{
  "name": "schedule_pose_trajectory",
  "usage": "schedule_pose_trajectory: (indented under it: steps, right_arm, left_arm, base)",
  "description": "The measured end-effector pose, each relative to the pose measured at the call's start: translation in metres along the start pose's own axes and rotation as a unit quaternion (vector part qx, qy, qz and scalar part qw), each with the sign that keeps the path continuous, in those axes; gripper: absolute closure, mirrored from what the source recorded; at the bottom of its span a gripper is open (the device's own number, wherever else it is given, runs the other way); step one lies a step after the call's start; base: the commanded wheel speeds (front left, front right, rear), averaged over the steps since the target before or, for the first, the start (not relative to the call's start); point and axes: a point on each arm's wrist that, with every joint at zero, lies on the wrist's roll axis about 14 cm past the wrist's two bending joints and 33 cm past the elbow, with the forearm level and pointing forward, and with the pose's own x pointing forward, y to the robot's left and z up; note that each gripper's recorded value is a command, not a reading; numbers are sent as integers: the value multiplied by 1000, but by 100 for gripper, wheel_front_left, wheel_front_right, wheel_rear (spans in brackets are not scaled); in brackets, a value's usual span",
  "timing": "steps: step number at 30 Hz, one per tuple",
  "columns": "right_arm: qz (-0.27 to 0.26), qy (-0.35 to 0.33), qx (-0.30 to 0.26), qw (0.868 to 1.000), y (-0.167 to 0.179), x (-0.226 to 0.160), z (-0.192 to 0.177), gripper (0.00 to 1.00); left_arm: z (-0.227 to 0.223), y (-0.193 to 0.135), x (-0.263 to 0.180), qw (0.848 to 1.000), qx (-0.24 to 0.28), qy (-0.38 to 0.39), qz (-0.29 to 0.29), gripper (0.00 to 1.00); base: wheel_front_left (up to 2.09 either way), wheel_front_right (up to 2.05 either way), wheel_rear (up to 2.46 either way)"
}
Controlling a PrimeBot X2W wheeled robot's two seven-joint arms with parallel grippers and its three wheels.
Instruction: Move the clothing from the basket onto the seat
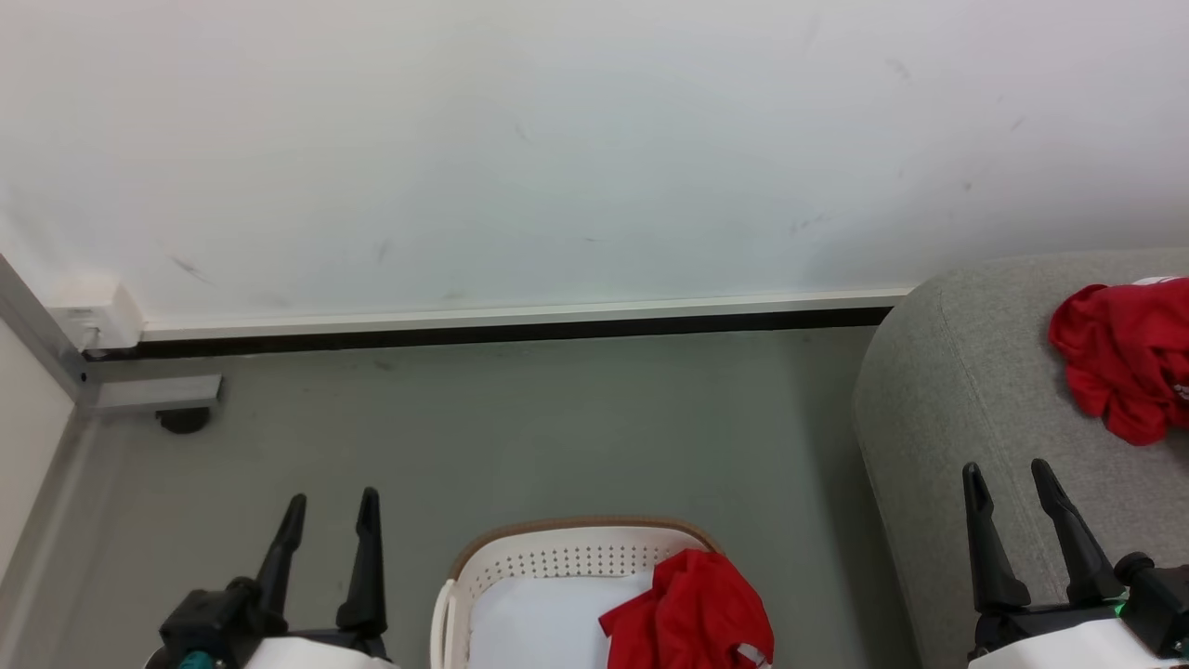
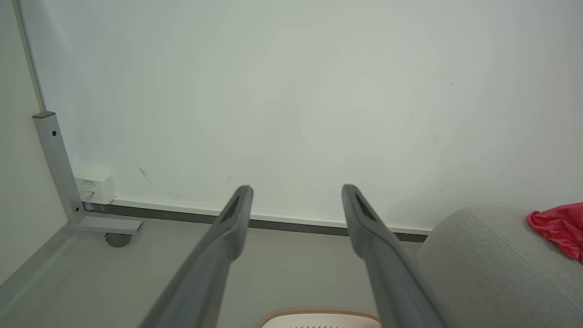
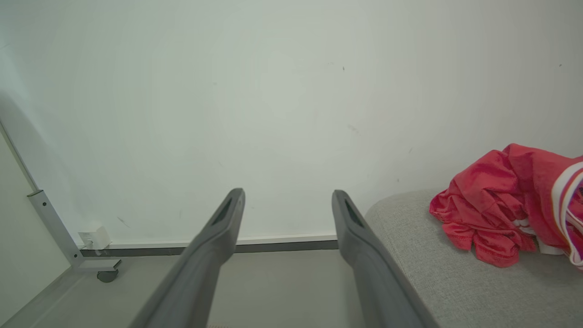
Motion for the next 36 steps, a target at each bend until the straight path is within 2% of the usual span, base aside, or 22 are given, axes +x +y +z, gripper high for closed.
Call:
schedule_pose_trajectory:
  steps: [36]
  right_arm:
    - [-6,10,-1,1000,2,0,-9,0]
  left_arm:
    - [-21,-10,1,999,-4,29,-23,0]
  base:
    - [0,0,0]
